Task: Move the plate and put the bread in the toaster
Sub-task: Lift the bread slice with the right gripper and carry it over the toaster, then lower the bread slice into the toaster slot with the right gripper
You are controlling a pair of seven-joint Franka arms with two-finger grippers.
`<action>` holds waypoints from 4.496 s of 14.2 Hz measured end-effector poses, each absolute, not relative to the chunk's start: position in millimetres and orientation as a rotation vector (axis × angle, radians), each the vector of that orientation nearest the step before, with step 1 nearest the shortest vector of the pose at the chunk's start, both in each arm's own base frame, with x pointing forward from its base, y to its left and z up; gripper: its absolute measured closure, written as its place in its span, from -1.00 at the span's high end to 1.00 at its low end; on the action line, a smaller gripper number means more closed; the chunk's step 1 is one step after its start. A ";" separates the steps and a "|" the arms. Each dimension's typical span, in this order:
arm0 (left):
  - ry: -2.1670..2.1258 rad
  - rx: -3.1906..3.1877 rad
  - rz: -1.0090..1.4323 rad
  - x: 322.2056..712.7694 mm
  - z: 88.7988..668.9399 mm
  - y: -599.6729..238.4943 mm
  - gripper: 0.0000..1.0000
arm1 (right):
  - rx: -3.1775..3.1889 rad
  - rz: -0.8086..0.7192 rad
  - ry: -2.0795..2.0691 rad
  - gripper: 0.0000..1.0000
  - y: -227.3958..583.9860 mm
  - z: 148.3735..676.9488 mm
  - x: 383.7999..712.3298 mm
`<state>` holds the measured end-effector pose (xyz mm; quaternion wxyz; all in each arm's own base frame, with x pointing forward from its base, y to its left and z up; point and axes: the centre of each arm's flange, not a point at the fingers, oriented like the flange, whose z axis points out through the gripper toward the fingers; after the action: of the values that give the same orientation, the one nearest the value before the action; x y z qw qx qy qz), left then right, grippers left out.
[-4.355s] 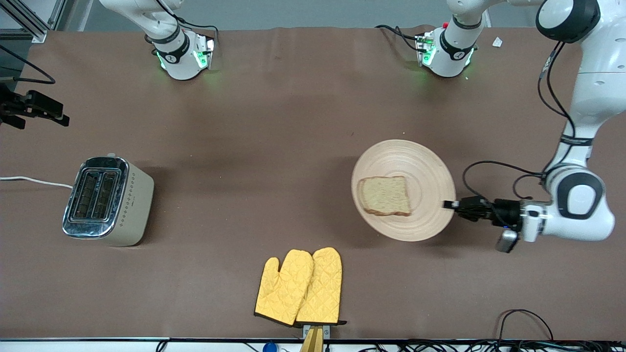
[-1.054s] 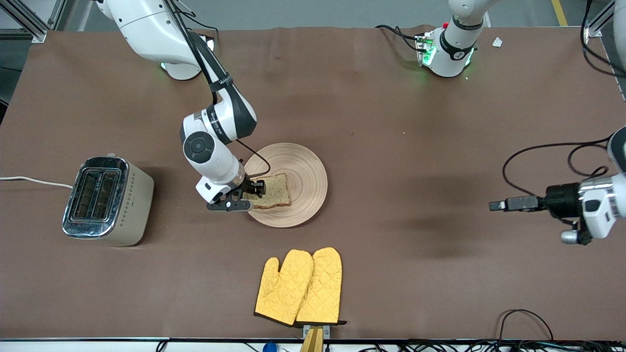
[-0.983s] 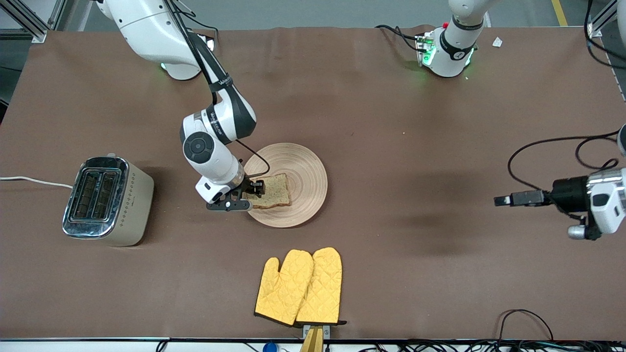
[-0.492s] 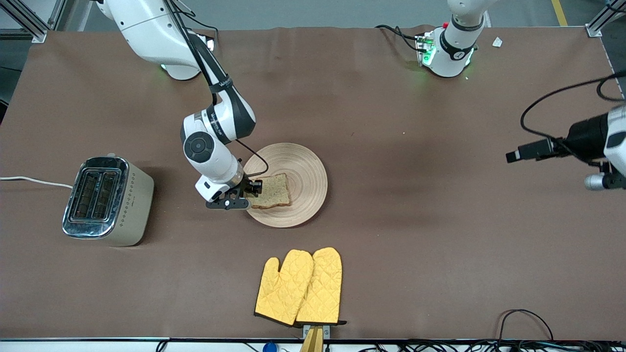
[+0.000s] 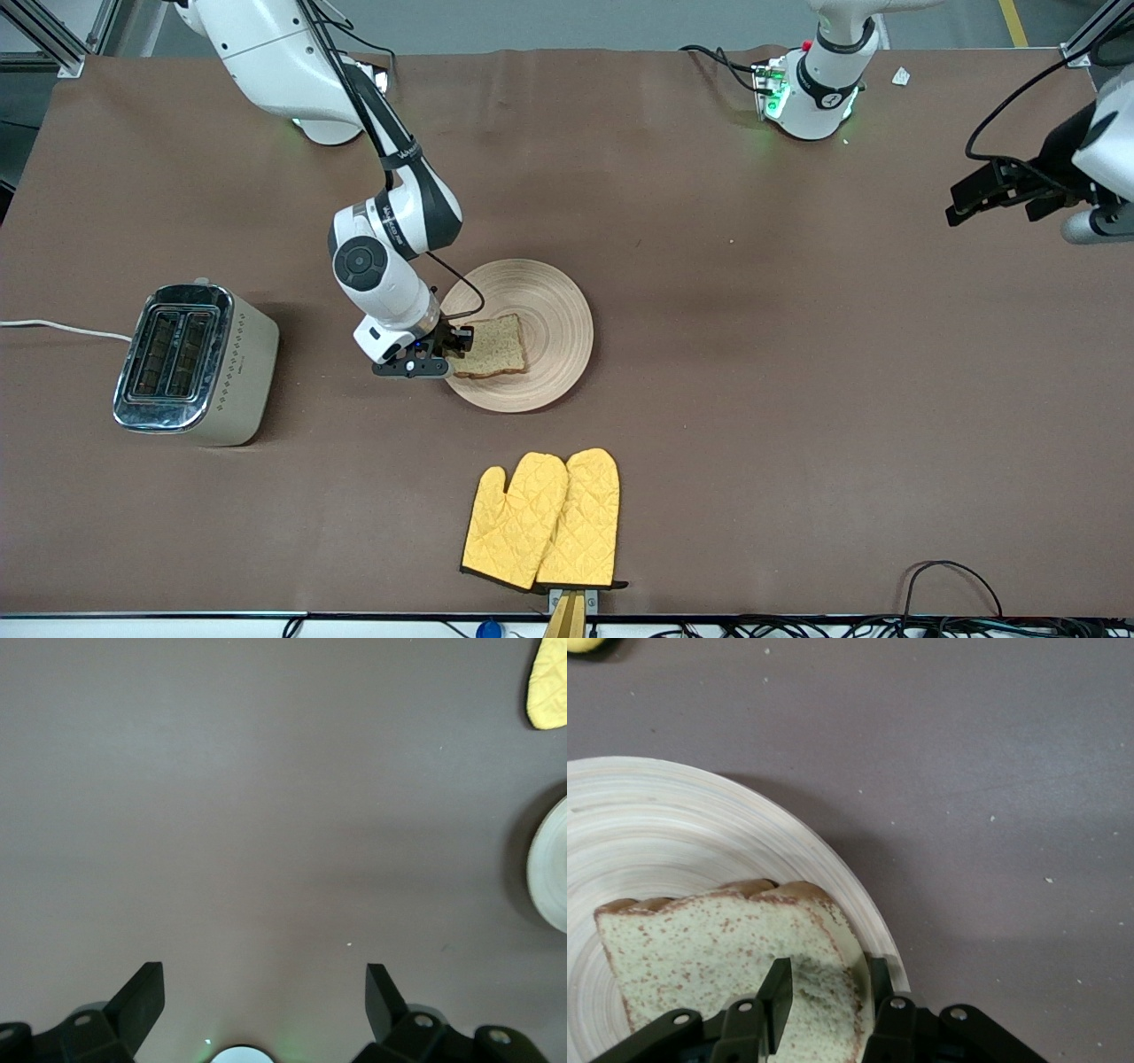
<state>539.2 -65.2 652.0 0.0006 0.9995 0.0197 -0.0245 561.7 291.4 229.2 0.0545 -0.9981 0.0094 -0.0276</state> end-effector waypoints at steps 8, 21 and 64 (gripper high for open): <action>0.039 3.151 -0.035 540.4 652.0 -72.8 1.00 | -3.012 -0.172 0.029 -0.69 289.7 221.2 555.9; 0.028 3.147 -0.001 549.5 638.6 -75.1 1.00 | -3.146 0.178 0.052 -0.95 233.5 391.0 575.6; 0.048 3.150 0.006 543.8 635.1 -68.5 1.00 | -4.036 0.245 0.302 -0.95 47.4 381.8 642.4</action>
<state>543.8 -68.5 635.1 -0.0042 0.9999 0.0152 0.0020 642.4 47.4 381.8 -0.4410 -0.8934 0.0668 0.0543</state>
